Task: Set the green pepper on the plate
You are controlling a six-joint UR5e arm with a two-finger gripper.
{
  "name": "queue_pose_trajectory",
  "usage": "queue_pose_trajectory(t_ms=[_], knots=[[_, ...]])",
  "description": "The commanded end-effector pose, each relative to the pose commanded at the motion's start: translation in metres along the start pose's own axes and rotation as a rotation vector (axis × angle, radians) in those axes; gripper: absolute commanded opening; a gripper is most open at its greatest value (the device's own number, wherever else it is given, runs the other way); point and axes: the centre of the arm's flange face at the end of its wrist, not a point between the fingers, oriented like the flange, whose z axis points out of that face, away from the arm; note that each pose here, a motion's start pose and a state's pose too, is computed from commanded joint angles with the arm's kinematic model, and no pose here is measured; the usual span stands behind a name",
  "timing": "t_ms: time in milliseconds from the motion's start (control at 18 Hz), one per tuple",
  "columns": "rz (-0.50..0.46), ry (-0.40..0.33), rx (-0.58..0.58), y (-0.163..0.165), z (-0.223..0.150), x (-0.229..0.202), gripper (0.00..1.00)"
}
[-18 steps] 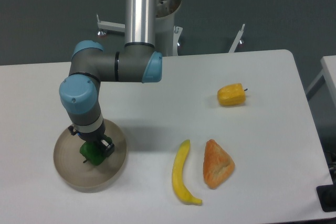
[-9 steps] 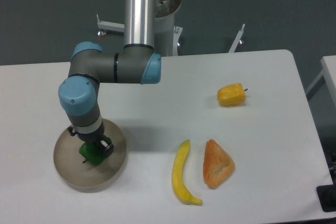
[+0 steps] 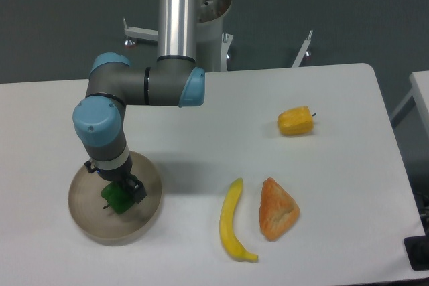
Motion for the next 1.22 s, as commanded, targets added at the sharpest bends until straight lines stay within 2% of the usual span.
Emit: queue_pose_trajectory(t_ms=[278,333,444,556,1056,1222], knots=[[0.074,-0.01,0.01,0.008,-0.022,-0.004,1.0],[0.08,-0.019,0.013,0.014,-0.029,-0.016,1.0],[0.068,-0.033,0.024,0.035,-0.046,-0.044,1.0],[0.101,-0.039,0.018,0.058,-0.058,-0.076,1.0],[0.155,-0.062,-0.001,0.159,-0.064,-0.187,1.0],[0.174,-0.078,-0.004,0.184,-0.073,-0.207,1.0]])
